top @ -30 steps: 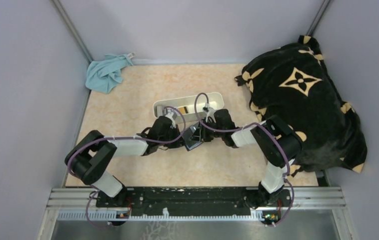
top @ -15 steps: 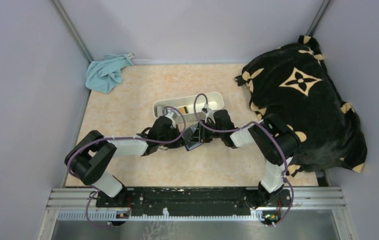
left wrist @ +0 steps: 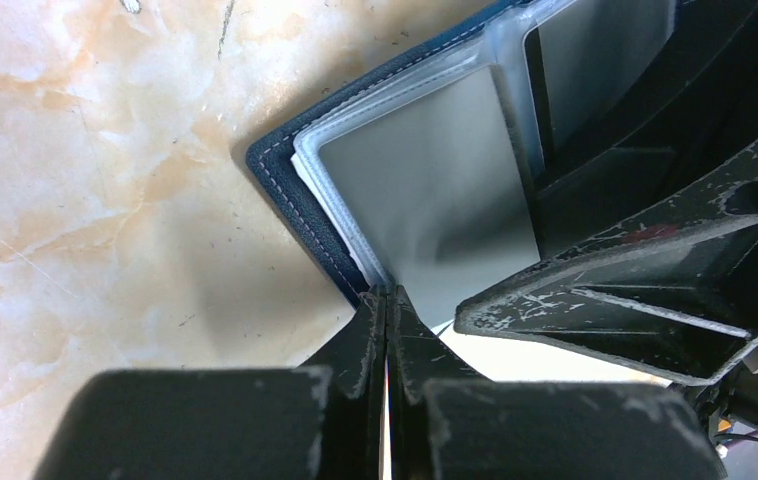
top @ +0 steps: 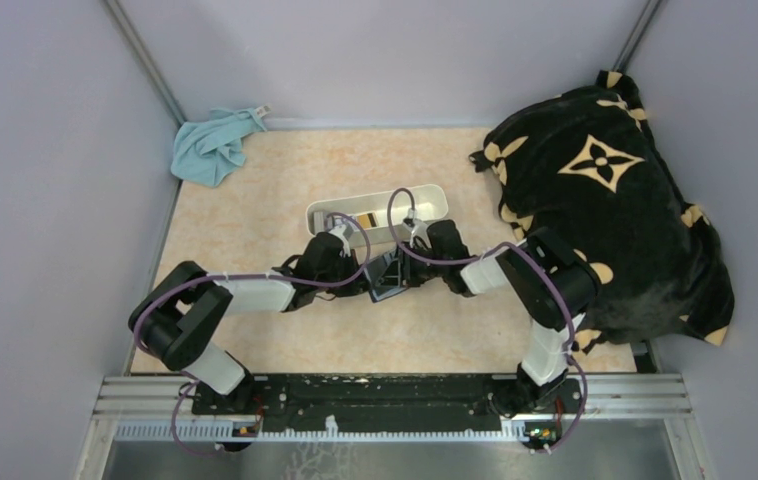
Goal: Take the credit cards out of the card holder
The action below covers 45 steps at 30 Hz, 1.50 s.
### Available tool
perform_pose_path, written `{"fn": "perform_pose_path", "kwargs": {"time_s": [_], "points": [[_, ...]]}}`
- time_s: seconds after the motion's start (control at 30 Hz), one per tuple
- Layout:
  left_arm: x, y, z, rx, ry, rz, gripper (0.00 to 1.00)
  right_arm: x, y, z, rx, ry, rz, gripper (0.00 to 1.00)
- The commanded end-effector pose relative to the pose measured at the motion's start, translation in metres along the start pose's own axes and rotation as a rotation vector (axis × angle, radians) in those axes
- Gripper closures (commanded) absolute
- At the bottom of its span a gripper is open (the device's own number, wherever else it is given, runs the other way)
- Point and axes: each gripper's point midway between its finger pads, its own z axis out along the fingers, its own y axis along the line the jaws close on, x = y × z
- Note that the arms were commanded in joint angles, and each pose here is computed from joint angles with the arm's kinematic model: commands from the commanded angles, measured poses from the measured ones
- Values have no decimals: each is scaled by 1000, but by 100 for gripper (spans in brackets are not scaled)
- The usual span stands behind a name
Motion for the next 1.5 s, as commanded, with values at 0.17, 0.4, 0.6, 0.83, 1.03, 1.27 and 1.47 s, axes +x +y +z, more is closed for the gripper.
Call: {"fn": "perform_pose_path", "kwargs": {"time_s": [0.17,0.4,0.6,0.83,1.03,1.27,1.47], "points": [[42,60,-2,-192,124,-1,100,-14,9,-24,-51,-28,-28,71],[44,62,-2,-192,128,-7,100,-21,3,-33,-36,-54,-20,71],[44,63,-2,-192,127,-9,100,-27,-6,-41,-18,-75,-14,72],[44,63,-2,-191,128,-10,100,-28,-16,-44,12,-80,-6,72],[43,63,-2,-190,127,-11,100,-29,-26,-47,52,-90,5,73],[43,63,-2,-187,129,-10,100,-35,-36,-56,78,-131,35,77],[42,61,-1,-179,130,-11,100,-39,-39,-61,86,-152,44,86]]}}
